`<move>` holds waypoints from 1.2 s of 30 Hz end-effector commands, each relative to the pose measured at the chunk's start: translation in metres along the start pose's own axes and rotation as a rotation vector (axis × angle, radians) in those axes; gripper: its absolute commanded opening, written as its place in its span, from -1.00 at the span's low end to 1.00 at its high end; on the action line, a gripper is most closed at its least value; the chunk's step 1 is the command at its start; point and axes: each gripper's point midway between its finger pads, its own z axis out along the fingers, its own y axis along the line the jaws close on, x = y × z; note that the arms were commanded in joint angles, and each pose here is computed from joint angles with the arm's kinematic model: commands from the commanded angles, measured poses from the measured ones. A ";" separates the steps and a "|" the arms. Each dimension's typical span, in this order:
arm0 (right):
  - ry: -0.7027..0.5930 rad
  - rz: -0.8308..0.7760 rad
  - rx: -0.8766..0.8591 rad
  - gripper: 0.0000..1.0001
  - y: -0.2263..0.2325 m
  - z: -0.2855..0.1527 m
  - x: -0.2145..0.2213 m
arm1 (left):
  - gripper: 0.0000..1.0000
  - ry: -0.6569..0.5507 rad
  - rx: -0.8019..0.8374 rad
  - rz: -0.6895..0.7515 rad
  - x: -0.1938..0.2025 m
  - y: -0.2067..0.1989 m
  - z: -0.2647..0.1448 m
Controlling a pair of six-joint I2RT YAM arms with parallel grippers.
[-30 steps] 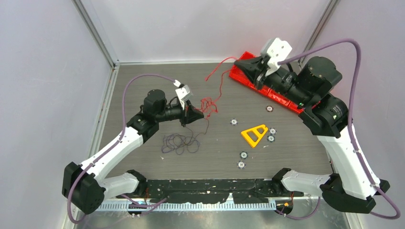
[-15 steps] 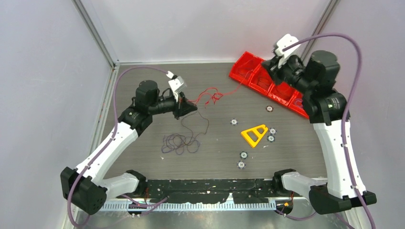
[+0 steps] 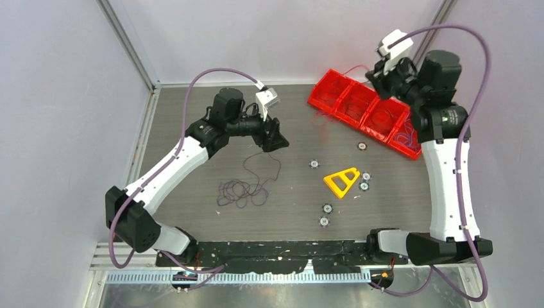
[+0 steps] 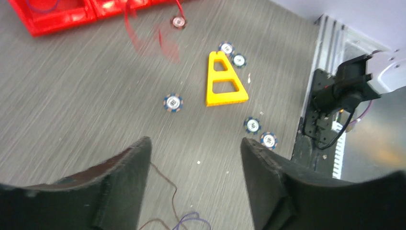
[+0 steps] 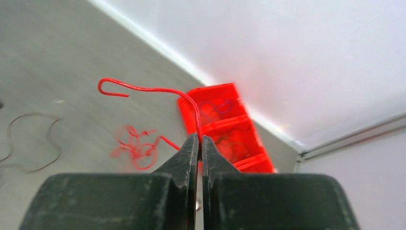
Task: Untangle the cables
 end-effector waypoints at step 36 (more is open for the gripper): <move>0.246 -0.057 0.357 -0.89 -0.214 0.045 0.144 | 0.82 0.112 -0.254 -0.051 0.061 0.050 -0.078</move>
